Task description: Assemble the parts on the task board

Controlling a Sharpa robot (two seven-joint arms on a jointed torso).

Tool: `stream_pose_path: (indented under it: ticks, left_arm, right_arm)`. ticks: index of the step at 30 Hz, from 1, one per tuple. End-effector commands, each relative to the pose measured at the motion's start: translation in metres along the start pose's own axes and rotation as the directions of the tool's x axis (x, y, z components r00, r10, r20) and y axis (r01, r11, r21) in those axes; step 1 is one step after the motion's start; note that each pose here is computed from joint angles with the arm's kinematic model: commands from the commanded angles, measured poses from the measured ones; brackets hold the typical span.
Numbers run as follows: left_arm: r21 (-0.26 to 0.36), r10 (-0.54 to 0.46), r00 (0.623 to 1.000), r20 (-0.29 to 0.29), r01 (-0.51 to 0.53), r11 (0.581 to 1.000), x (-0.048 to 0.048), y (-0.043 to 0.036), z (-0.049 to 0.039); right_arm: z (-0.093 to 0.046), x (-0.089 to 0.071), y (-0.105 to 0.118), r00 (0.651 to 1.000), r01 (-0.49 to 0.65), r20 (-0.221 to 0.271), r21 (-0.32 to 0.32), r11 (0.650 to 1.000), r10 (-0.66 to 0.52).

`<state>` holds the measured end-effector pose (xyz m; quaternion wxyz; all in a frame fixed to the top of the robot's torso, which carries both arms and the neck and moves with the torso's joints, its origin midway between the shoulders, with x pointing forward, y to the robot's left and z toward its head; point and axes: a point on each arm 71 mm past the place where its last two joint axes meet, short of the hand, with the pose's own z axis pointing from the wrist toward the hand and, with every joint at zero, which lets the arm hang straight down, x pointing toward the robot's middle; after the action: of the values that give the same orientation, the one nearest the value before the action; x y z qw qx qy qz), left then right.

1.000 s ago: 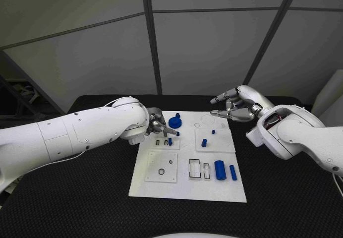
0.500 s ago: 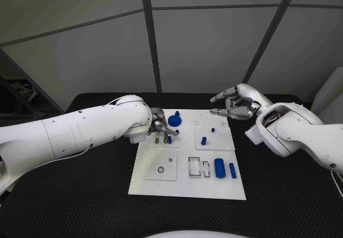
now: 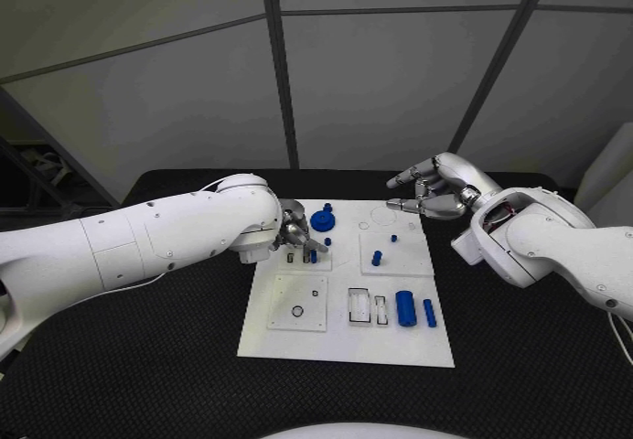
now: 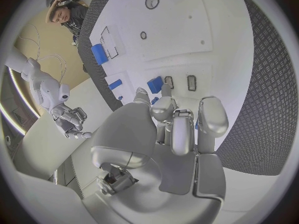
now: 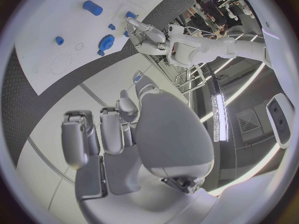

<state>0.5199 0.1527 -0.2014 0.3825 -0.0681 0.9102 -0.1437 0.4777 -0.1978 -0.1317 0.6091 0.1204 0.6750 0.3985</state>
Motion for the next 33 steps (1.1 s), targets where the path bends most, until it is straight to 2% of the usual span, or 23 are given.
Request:
stream_pose_path:
  ticks: [1, 23, 29, 33]
  left_arm:
    - [-0.008, 0.020, 1.000, -0.015, -0.020, 1.000, 0.0006, -0.0004, -0.0004]
    - [0.004, -0.030, 0.999, -0.044, 0.030, 1.000, 0.0032, -0.0047, 0.0008]
    - [0.011, -0.085, 0.993, -0.078, 0.086, 0.996, 0.0050, -0.0032, 0.0000]
    - [0.015, -0.113, 0.991, -0.078, 0.114, 0.993, 0.0048, 0.0006, -0.0023]
  right_arm:
    - [0.0006, -0.0003, 0.0014, 1.000, 0.008, -0.005, -0.006, 1.000, -0.008]
    - [0.0021, -0.0008, 0.0029, 1.000, 0.007, 0.015, -0.025, 1.000, -0.007]
    - [0.0024, -0.0016, 0.0022, 1.000, 0.008, 0.022, -0.026, 1.000, -0.007]
    - [0.0024, -0.0021, 0.0018, 1.000, 0.008, 0.024, -0.026, 1.000, -0.007]
